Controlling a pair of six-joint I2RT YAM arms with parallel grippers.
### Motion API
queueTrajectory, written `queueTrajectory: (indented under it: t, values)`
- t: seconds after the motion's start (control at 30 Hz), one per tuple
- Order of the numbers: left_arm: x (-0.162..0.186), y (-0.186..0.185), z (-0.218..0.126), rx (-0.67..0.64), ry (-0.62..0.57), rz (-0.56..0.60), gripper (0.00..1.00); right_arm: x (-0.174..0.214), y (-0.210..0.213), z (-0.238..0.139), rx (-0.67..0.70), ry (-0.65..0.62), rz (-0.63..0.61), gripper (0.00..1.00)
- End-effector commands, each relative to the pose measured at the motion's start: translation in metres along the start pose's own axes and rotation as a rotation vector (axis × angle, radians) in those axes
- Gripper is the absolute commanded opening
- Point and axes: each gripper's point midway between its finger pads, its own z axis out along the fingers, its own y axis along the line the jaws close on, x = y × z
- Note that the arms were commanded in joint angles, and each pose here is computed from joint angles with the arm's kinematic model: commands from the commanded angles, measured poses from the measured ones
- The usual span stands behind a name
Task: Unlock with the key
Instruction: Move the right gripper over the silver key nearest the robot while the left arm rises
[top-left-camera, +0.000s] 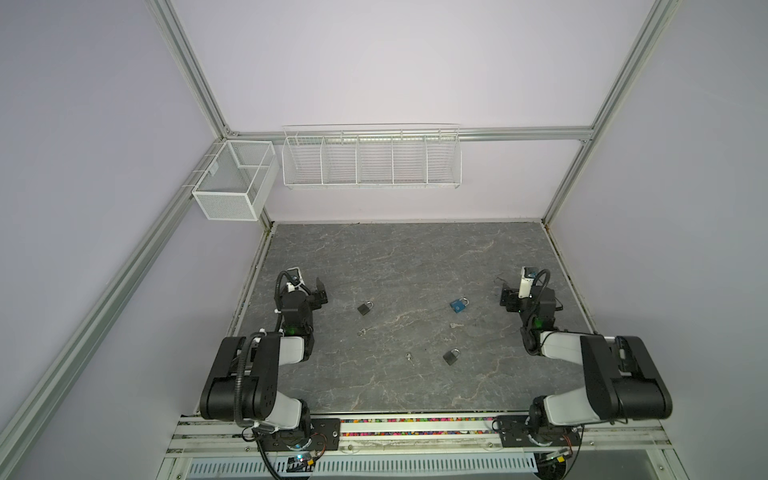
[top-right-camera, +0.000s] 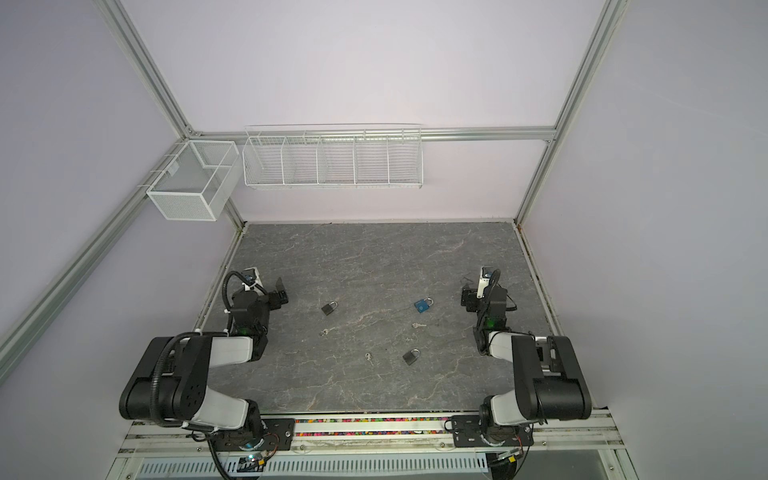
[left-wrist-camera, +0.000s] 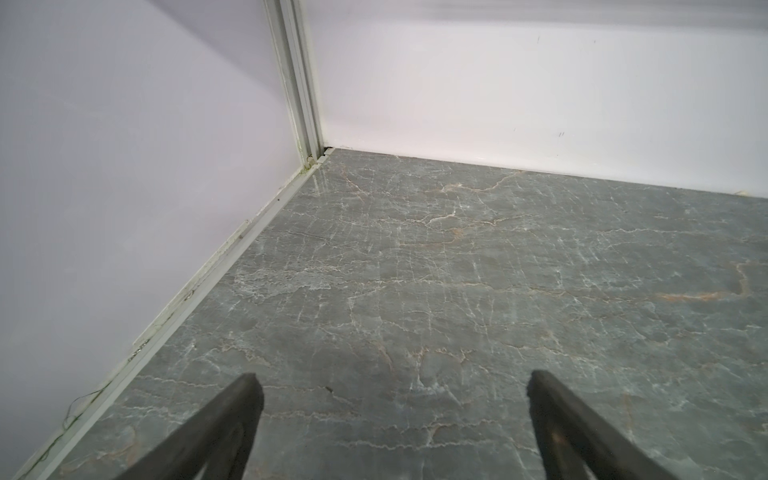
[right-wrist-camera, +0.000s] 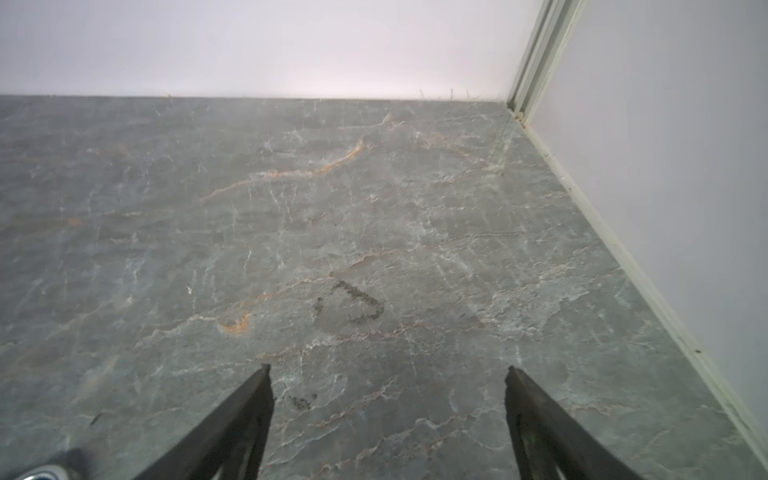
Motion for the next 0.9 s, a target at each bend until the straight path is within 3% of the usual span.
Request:
queueTrajectory:
  t: [0.0, 0.17, 0.3, 0.43, 0.53, 0.63, 0.87]
  values:
    - [-0.023, 0.012, -0.014, -0.060, -0.021, -0.057, 0.99, -0.028, -0.009, -0.013, 0.042, -0.014, 0.041, 0.88]
    - [-0.045, 0.020, -0.036, -0.096, 0.046, -0.229, 0.99, -0.047, -0.007, -0.034, 0.007, 0.028, 0.220, 0.89]
    - [-0.068, 0.020, -0.059, -0.073, 0.038, -0.416, 0.99, -0.041, -0.013, -0.055, 0.055, 0.157, 0.437, 0.88]
    - [-0.066, 0.026, -0.081, -0.073, 0.022, -0.636, 0.99, -0.022, -0.004, -0.067, 0.040, 0.288, 0.575, 0.89]
    - [-0.061, 0.012, -0.093, 0.016, 0.077, -0.758, 0.99, -0.019, 0.019, -0.072, -0.072, 0.355, 0.580, 0.89]
    - [-0.053, -0.008, -0.100, 0.125, 0.144, -0.759, 0.99, -0.018, 0.041, -0.083, -0.145, 0.386, 0.524, 0.88]
    - [-0.031, -0.030, -0.127, 0.226, 0.284, -0.771, 0.99, -0.006, 0.111, -0.115, -0.370, 0.532, 0.296, 0.88]
